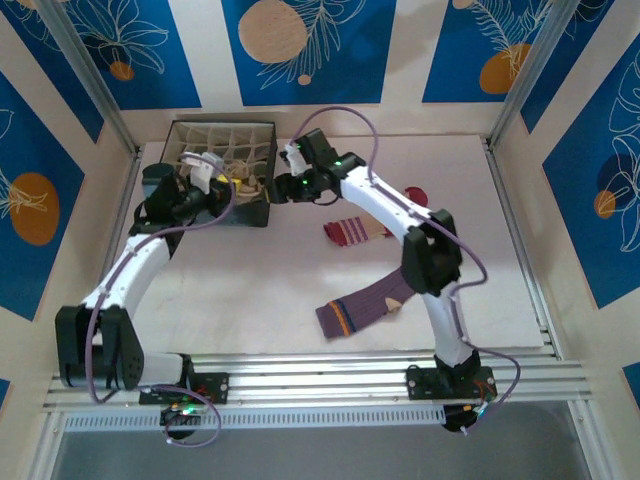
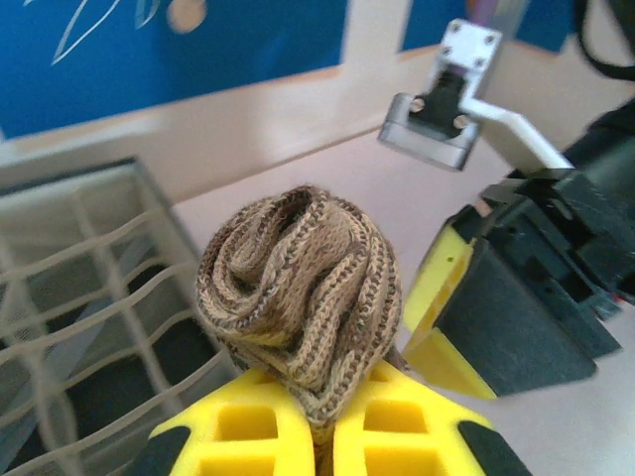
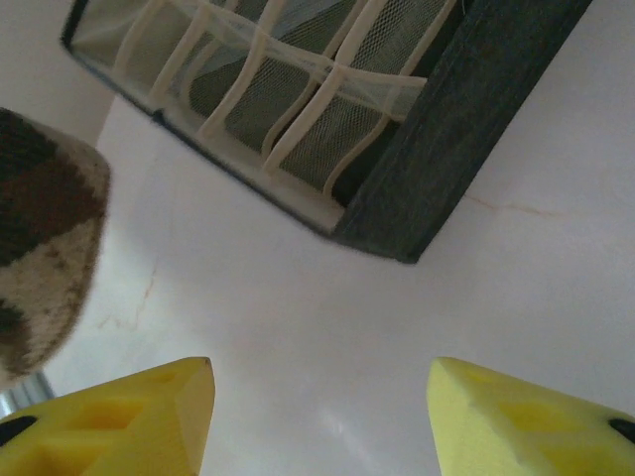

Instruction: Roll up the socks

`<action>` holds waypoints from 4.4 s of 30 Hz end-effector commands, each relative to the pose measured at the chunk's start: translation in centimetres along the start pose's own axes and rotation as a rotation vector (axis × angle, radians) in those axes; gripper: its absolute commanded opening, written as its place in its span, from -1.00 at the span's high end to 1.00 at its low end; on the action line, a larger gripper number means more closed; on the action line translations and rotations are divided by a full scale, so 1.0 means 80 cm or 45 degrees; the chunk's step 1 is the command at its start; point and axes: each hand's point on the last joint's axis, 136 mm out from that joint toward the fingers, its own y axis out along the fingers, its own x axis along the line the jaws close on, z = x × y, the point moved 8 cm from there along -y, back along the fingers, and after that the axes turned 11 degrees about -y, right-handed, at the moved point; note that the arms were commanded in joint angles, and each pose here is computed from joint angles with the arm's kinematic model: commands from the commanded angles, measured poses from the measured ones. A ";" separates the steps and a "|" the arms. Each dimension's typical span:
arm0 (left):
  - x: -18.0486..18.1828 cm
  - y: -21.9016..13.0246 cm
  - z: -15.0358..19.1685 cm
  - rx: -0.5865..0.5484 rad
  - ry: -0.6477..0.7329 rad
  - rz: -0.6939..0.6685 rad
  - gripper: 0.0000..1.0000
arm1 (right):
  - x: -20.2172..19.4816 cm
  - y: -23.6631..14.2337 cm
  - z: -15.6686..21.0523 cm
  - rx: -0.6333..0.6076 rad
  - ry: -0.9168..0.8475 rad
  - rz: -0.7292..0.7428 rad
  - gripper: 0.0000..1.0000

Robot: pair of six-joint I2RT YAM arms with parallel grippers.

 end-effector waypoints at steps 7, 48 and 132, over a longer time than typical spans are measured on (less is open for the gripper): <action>0.082 0.062 0.000 0.061 -0.029 -0.251 1.00 | -0.035 0.057 -0.012 0.117 0.194 0.130 -0.18; 0.184 0.118 0.042 0.205 -0.071 -0.321 1.00 | -0.011 0.073 -0.033 -0.049 0.063 0.124 -0.20; -0.030 0.062 0.097 0.388 -0.273 0.007 -0.46 | -0.101 -0.083 0.176 0.356 0.088 0.638 -0.12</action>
